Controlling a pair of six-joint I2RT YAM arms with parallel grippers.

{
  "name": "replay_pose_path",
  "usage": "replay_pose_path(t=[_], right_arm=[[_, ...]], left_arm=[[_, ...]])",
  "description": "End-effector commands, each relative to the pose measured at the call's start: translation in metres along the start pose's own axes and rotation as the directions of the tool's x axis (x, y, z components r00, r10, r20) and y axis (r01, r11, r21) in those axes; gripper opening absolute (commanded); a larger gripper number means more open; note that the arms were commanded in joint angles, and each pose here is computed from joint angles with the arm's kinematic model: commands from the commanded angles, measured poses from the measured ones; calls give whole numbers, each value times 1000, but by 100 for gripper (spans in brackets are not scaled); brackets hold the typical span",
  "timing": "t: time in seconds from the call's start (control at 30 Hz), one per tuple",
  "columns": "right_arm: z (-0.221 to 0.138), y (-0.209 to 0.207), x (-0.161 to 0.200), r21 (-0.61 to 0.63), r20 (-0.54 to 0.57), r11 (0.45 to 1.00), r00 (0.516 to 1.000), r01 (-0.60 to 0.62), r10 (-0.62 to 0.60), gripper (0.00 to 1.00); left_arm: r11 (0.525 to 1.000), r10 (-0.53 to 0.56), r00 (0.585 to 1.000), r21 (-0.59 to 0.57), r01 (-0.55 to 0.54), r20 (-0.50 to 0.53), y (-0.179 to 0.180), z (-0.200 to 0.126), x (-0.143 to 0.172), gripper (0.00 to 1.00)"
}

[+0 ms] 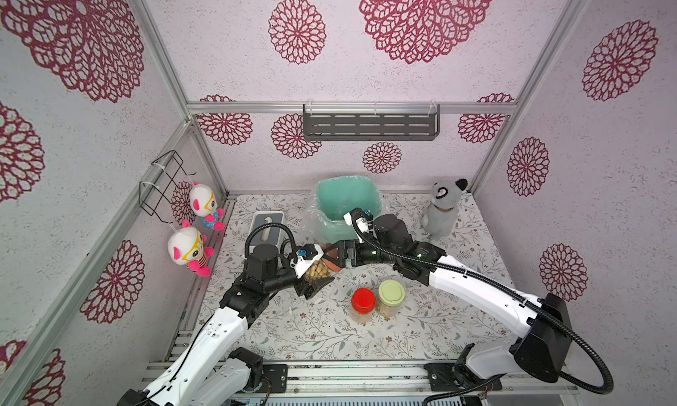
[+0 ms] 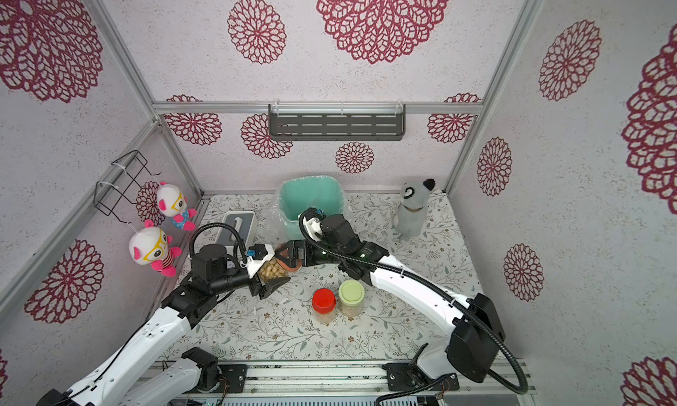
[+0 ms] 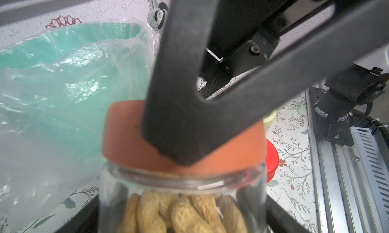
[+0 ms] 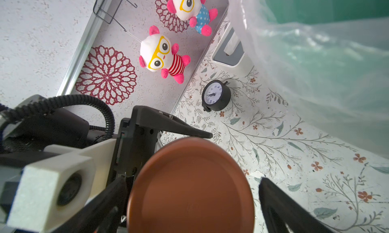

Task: Empty moldy peanuts from jars
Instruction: Unscrew the lid from the jar.

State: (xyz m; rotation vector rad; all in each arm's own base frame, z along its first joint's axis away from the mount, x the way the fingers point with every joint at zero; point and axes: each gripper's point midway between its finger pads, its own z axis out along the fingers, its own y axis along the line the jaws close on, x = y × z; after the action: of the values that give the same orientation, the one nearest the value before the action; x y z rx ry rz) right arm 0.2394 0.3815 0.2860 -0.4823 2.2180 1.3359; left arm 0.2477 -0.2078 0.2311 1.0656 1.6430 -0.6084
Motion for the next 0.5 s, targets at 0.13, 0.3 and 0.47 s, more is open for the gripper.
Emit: replay_pose_path(t=[0.13, 0.3, 0.47], right_arm=[[4, 17, -1, -71, -21, 997, 1000, 0, -2, 98], [5, 18, 0, -81, -35, 997, 999, 11, -14, 93], [4, 18, -2, -78, -26, 996, 999, 46, -48, 84]], left_arm=[[998, 59, 996, -27, -57, 73, 5, -5, -21, 0], [998, 59, 996, -35, -57, 71, 6, -6, -20, 0], [998, 65, 995, -32, -63, 72, 5, -6, -21, 0]])
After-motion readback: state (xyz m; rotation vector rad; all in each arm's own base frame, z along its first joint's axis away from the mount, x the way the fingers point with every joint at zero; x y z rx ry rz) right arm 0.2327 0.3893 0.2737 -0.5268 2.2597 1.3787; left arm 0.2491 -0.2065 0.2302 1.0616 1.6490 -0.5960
